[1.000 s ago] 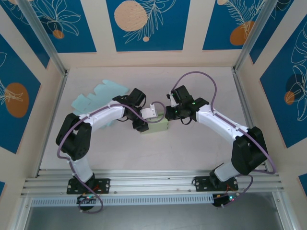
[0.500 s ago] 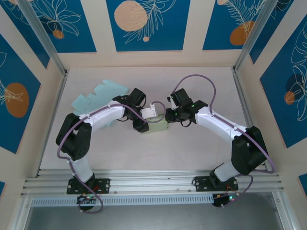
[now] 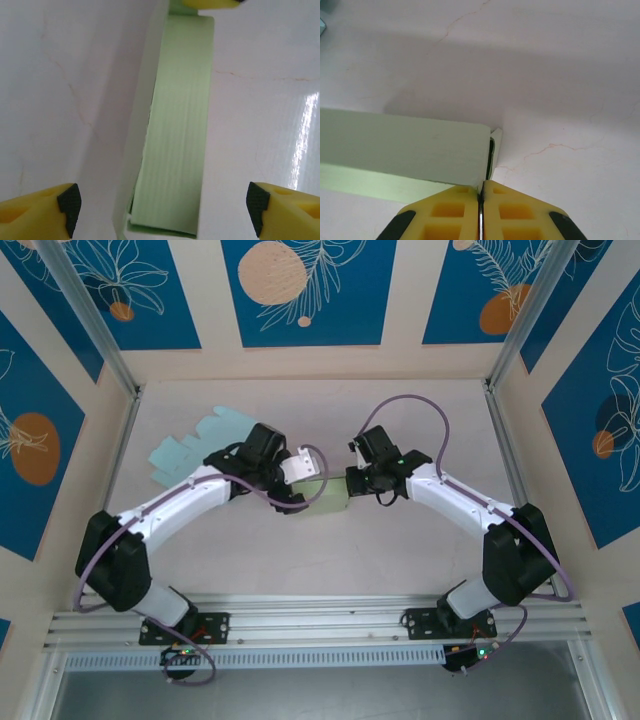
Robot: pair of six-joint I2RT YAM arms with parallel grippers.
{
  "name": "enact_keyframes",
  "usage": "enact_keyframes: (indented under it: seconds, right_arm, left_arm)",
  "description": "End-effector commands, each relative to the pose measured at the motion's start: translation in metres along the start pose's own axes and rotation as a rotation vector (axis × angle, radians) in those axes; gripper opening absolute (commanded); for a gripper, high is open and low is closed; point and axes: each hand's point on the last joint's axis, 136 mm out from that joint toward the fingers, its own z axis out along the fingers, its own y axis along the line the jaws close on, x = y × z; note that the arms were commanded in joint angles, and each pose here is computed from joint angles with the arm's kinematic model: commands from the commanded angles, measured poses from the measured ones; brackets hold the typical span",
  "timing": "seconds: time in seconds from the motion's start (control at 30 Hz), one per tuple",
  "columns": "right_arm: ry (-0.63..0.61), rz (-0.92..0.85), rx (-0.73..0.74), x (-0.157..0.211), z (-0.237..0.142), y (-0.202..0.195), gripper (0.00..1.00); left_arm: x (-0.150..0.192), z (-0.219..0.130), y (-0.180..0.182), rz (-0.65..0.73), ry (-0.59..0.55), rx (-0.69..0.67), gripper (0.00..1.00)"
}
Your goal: Fold the paper box
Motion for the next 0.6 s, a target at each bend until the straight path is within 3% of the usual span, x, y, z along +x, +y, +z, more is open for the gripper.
enact_keyframes:
  seconds: [0.0, 0.2, 0.43, 0.57]
  right_arm:
    - [-0.025, -0.016, 0.008, -0.006, -0.011, 0.005, 0.11]
    - [-0.019, -0.031, 0.027, -0.007, -0.011, 0.006, 0.11]
    - [-0.013, -0.048, 0.038, -0.007, -0.01, 0.011, 0.1]
    - [-0.012, -0.055, 0.043, -0.008, -0.009, 0.012, 0.11]
  left_arm:
    - [0.001, -0.011, 0.015, -0.068, -0.01, -0.123, 0.86]
    - [0.015, -0.03, 0.029, -0.222, 0.032, -0.242, 0.78]
    - [0.039, -0.03, 0.024, -0.396, 0.152, -0.234, 0.58]
    - [0.039, -0.029, 0.016, -0.482, 0.141, -0.201, 0.46]
